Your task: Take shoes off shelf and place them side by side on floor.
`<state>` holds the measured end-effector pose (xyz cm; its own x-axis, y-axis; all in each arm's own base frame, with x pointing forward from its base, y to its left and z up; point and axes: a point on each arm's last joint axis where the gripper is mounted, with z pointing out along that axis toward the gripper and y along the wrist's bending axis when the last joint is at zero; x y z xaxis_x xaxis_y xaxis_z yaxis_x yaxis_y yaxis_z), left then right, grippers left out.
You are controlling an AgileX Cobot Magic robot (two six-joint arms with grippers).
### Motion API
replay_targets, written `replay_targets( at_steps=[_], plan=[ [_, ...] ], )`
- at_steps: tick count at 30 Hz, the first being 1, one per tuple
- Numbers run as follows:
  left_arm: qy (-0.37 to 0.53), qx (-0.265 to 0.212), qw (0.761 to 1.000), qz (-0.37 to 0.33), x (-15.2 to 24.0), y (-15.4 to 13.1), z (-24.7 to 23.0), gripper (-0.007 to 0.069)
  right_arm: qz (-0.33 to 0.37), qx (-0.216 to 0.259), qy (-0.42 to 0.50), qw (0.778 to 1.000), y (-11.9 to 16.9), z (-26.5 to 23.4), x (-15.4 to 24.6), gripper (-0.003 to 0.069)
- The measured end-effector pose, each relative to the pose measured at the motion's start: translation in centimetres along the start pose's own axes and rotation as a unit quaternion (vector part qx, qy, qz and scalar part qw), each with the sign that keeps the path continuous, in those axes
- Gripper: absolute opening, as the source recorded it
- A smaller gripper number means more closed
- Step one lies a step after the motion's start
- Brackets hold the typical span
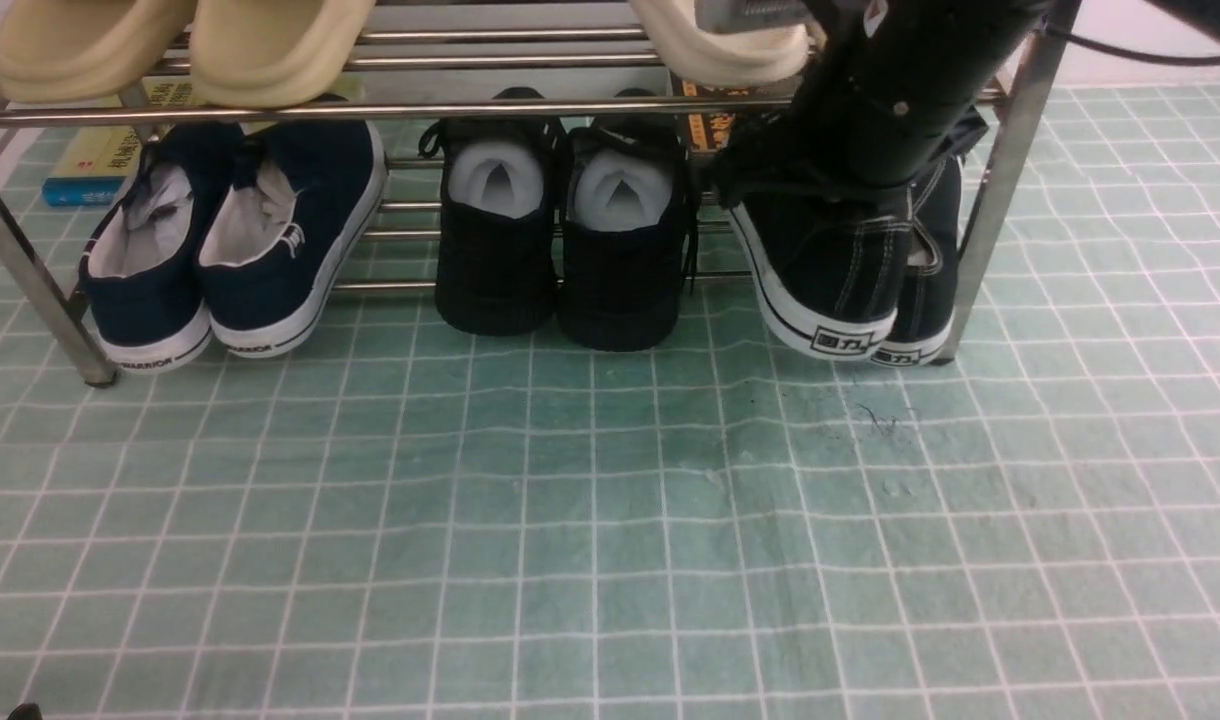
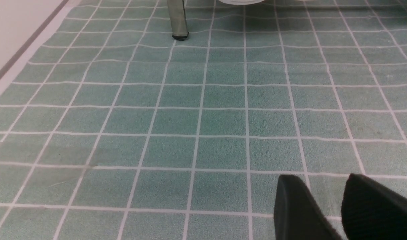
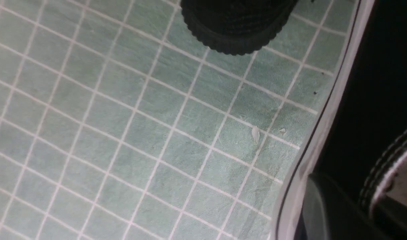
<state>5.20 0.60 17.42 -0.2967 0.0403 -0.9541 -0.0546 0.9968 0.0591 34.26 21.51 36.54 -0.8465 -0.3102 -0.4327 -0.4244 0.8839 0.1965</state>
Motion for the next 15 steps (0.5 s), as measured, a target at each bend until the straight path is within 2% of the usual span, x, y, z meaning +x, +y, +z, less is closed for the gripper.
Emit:
replay_targets(
  at_steps=[9, 15],
  plan=[
    [0.0, 0.0, 1.0, 0.0, 0.0, 0.0, 0.0, 0.0242, 0.008, -0.014, 0.004, 1.0, 3.6, -2.1, 2.7, 0.0011],
    [0.0, 0.0, 1.0, 0.0, 0.0, 0.0, 0.0, 0.0242, 0.023, -0.01, 0.057, 0.998, 5.2, -2.1, 7.6, 0.0011]
  ],
)
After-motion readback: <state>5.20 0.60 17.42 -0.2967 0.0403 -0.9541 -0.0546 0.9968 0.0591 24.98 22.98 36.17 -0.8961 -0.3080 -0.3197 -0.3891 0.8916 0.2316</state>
